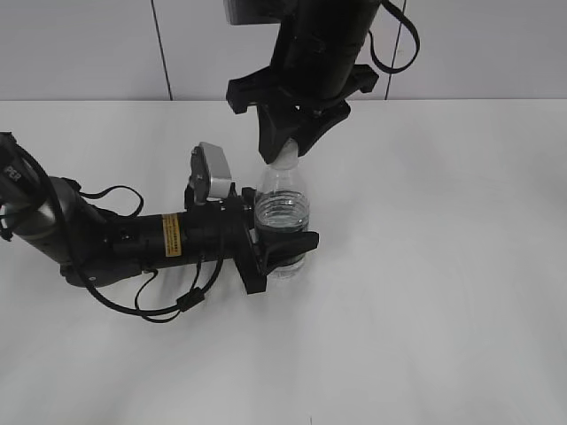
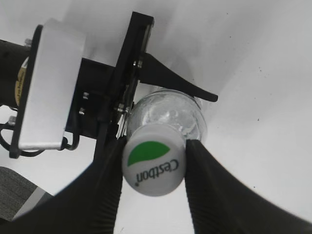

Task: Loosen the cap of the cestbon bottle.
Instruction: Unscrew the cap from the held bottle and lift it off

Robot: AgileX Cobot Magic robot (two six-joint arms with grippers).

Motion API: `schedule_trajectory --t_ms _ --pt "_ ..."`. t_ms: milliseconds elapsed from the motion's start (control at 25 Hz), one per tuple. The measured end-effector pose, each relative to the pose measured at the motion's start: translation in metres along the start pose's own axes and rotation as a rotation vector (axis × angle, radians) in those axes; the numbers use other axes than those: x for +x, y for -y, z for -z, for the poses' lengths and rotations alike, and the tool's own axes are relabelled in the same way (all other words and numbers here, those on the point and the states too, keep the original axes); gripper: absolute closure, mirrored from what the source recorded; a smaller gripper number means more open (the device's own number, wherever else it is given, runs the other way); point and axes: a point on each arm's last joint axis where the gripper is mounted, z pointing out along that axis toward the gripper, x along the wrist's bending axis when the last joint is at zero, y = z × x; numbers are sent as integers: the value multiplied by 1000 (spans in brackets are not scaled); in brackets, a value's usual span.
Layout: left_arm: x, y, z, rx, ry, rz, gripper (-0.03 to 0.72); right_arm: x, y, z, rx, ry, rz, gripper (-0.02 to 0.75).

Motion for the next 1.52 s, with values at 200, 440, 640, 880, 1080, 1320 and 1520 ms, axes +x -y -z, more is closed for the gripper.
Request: schedule_trajectory --t_ms 200,440,640,880,1080,1320,1520 --pt "0 0 0 0 0 0 280 0 0 0 0 0 65 438" --pt "0 0 0 1 3 -4 280 0 0 0 0 0 256 439" --pt "0 0 0 2 5 -5 280 0 0 0 0 -1 465 439" --pt "-1 0 0 2 6 -9 280 0 0 0 -1 -1 700 439" --pt "-1 0 0 2 6 -10 280 0 0 0 -1 0 849 439" --pt "-1 0 0 3 7 -15 280 0 0 0 -1 -1 1009 439" --pt "-1 0 0 3 9 -23 280 0 0 0 2 -3 1181 439"
